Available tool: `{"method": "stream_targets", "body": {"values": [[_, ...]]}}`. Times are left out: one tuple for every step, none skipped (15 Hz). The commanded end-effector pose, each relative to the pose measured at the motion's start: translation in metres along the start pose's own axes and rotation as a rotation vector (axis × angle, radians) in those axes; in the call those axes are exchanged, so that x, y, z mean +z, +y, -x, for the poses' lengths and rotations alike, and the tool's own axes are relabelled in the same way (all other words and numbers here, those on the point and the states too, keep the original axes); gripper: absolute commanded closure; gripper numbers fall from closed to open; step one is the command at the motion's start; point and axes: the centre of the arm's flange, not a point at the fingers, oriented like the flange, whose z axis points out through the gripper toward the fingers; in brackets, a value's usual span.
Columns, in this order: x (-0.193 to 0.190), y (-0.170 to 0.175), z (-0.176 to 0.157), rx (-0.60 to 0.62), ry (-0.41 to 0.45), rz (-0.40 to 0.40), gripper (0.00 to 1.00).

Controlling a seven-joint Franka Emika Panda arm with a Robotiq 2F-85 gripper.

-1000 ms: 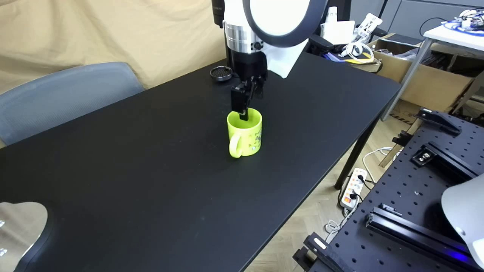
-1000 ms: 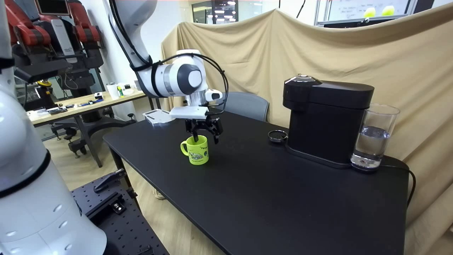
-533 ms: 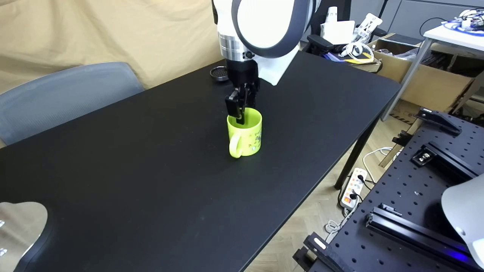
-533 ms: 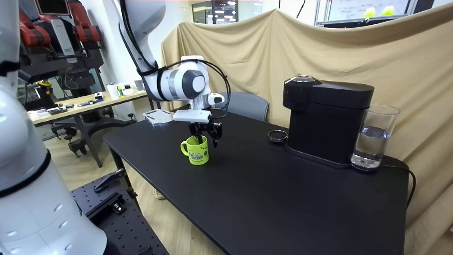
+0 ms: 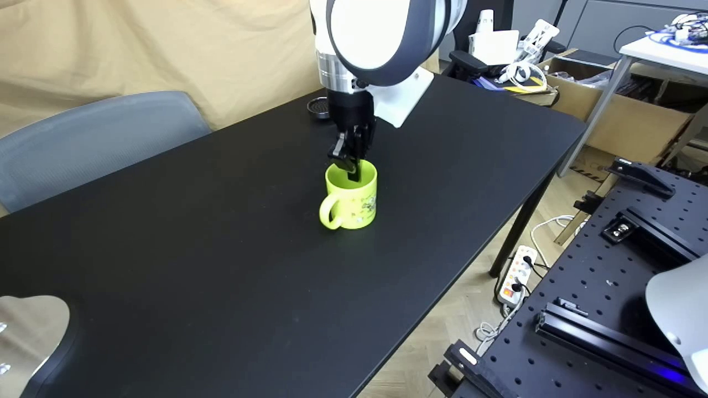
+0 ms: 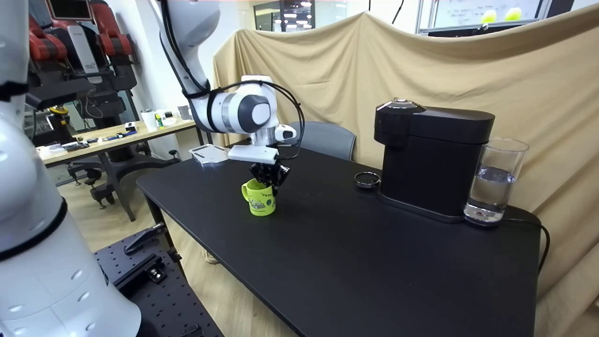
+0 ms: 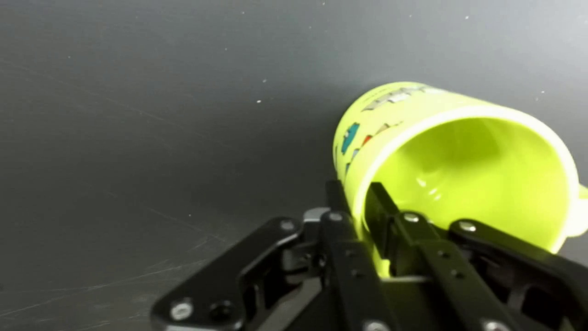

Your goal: Move the mug forward slightly

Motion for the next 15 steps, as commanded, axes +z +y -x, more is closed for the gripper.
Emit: {"method": "stream_targets", "body": {"values": [[-0.001, 0.004, -0.004, -0.005, 0.003, -0.029, 1.00], [-0.003, 0.004, -0.005, -0.005, 0.004, -0.031, 0.99], [-0.003, 0.005, -0.006, -0.007, 0.005, -0.032, 0.98], [-0.006, 0.004, -0.009, -0.012, 0.007, -0.024, 0.98], [-0.009, 0.003, -0.012, -0.019, 0.008, -0.020, 0.98], [-0.013, 0.001, -0.017, -0.023, 0.011, -0.013, 0.98], [-0.017, 0.000, -0.022, -0.025, 0.016, -0.005, 0.98], [-0.023, -0.002, -0.029, -0.029, 0.026, 0.003, 0.98], [-0.029, -0.003, -0.038, -0.032, 0.035, 0.010, 0.98], [-0.035, -0.004, -0.047, -0.032, 0.040, 0.015, 0.98], [-0.041, -0.003, -0.058, -0.032, 0.046, 0.021, 0.98], [-0.046, 0.000, -0.070, -0.026, 0.048, 0.030, 0.98], [-0.051, 0.004, -0.081, -0.018, 0.047, 0.037, 0.98], [-0.054, 0.011, -0.091, -0.008, 0.040, 0.041, 0.98], [-0.057, 0.017, -0.100, 0.006, 0.037, 0.048, 0.98]]}}
